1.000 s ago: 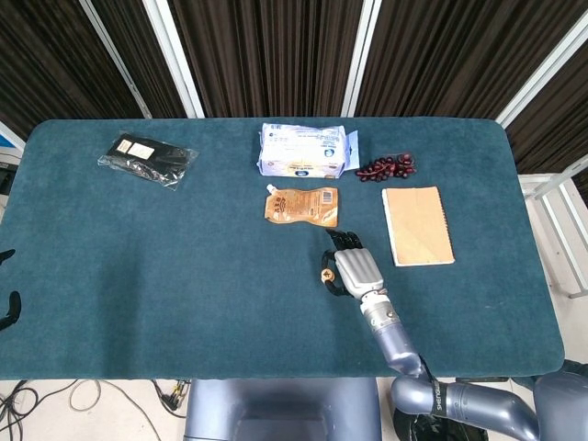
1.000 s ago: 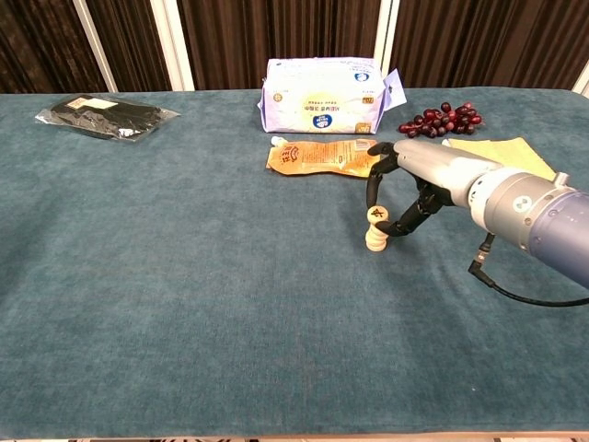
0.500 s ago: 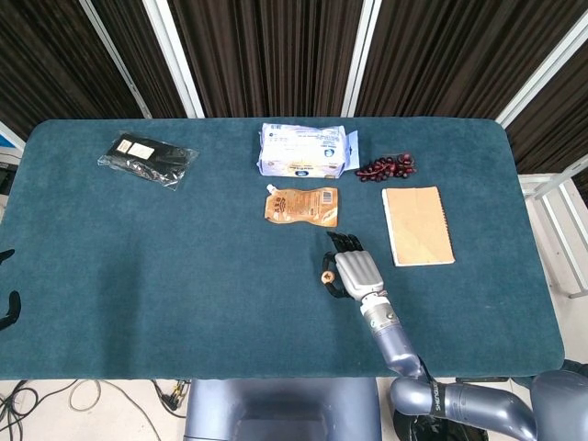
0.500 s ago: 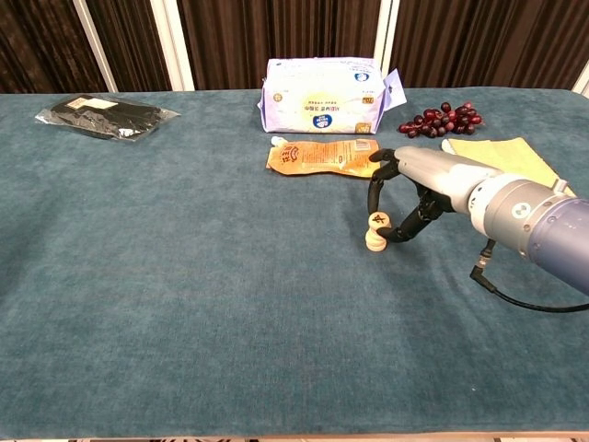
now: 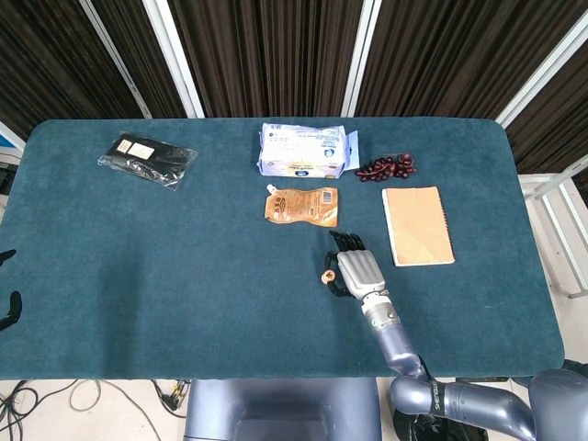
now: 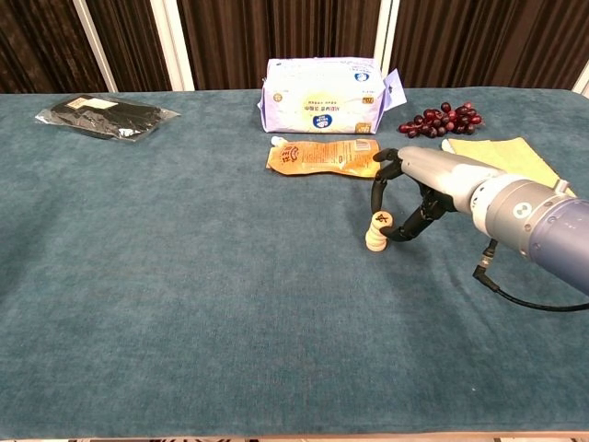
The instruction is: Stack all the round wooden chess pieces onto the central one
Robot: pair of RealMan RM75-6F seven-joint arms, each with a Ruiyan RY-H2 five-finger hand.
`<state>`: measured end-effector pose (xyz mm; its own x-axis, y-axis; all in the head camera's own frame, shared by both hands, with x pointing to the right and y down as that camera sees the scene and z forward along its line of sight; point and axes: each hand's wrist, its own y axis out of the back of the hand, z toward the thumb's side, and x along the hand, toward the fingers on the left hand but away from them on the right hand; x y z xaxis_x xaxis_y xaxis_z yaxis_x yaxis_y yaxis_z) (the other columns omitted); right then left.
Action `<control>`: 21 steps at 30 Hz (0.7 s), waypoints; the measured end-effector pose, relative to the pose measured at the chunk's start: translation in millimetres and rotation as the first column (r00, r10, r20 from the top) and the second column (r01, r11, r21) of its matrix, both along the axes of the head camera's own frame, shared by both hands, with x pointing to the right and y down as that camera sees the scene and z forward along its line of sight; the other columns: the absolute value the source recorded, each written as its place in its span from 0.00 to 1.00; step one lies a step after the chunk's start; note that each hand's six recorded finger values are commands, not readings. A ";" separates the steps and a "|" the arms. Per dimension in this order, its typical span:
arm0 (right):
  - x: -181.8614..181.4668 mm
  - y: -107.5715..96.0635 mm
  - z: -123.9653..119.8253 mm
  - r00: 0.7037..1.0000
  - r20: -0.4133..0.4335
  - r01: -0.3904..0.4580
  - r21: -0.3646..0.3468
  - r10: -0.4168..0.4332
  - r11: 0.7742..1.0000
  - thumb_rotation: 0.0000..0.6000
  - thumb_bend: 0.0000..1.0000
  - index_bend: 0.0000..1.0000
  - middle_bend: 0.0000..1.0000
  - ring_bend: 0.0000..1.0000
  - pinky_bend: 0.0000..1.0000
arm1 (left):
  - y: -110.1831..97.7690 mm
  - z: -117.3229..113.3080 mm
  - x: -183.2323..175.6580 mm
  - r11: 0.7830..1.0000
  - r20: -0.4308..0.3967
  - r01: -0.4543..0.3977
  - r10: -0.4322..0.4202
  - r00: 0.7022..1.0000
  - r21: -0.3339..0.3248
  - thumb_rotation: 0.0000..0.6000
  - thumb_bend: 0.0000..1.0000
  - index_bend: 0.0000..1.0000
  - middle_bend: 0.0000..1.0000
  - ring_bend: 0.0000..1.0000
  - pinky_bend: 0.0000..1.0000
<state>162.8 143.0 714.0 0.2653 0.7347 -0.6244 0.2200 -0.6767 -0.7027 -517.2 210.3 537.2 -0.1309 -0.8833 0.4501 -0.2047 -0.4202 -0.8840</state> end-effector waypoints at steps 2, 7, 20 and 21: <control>-0.5 0.2 -0.2 1.000 0.002 0.001 0.001 -0.001 1.000 1.00 0.41 0.47 0.00 0.00 0.00 | 0.0 0.0 0.0 1.000 0.000 0.000 0.000 1.000 0.000 1.00 0.53 0.15 0.00 0.00 0.00; -1.2 0.2 0.0 1.000 0.003 0.002 0.002 -0.002 1.000 1.00 0.41 0.46 0.00 0.00 0.00 | -0.1 0.0 -0.2 1.000 0.000 0.001 -0.001 1.000 0.000 1.00 0.53 0.15 0.00 0.00 0.00; 0.0 -2.9 -11.1 1.000 0.027 -0.012 0.025 0.011 1.000 1.00 0.41 0.38 0.00 0.00 0.00 | -0.1 0.0 -0.6 1.000 0.003 0.001 -0.001 1.000 -0.001 1.00 0.53 0.15 0.00 0.00 0.00; 0.8 -5.3 -15.9 0.999 0.039 -0.023 0.036 0.022 0.999 1.00 0.41 0.36 0.00 0.00 0.00 | -0.1 -0.3 -0.5 1.000 0.004 0.000 0.000 1.000 0.000 1.00 0.53 0.15 0.00 0.00 0.00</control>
